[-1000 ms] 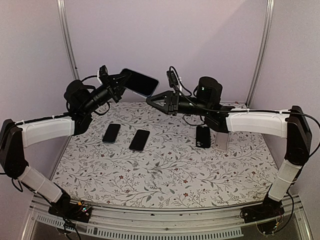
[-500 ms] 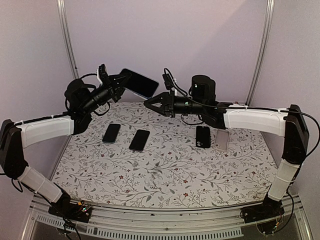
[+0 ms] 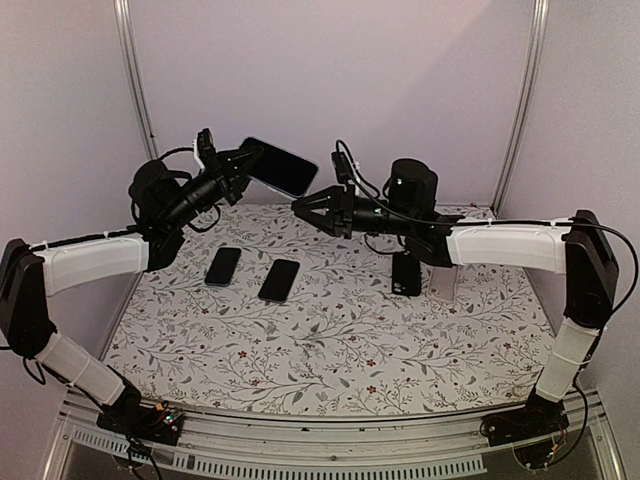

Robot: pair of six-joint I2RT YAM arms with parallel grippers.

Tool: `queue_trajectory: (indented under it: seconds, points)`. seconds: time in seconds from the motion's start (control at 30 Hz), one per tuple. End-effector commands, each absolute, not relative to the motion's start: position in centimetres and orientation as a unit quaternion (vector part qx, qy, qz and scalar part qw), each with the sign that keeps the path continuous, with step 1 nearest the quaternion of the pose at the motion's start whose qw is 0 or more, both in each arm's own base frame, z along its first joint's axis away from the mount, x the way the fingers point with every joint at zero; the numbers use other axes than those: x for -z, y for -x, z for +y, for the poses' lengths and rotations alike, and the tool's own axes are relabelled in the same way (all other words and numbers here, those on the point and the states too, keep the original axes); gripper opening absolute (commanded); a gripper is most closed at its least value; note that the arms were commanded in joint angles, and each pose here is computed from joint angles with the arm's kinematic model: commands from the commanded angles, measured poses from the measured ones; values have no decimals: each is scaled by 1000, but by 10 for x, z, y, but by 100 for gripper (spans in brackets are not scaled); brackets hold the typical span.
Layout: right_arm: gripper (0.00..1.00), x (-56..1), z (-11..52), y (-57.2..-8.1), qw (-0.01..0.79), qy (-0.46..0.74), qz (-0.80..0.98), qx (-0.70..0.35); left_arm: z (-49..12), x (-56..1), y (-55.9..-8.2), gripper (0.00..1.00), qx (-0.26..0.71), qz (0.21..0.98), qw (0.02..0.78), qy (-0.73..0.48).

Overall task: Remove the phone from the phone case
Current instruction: Remove the bottom left corner of the phone case from the phone.

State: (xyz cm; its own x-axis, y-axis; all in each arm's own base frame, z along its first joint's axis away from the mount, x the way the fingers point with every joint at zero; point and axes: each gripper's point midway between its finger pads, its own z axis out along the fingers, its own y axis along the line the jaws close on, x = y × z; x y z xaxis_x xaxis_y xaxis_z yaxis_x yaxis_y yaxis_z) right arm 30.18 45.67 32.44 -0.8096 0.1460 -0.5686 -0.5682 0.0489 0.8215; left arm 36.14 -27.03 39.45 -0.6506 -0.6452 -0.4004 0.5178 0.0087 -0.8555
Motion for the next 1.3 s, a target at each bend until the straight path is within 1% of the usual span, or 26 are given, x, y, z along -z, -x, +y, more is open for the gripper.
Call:
queue_trajectory:
  seconds: [0.0, 0.2, 0.47, 0.8, 1.1, 1.27]
  points:
    - [28, -333, 411, -366, 334, 44, 672, -659, -293, -427, -295, 0, 761, 538, 358, -61]
    - [30, -340, 398, -374, 341, 26, 664, -665, -297, -428, -290, 0, 764, 538, 348, -79]
    - [31, -350, 399, -380, 357, 25, 656, -665, -303, -422, -290, 0, 774, 538, 326, -74]
    - [31, -378, 409, -376, 407, 76, 610, -676, -316, -402, -299, 0, 784, 551, 281, -49]
    - [23, -372, 421, -378, 374, 71, 615, -691, -333, -395, -302, 0, 739, 596, 306, -79]
    - [16, -382, 424, -375, 369, 80, 603, -703, -337, -385, -305, 0, 731, 608, 301, -77]
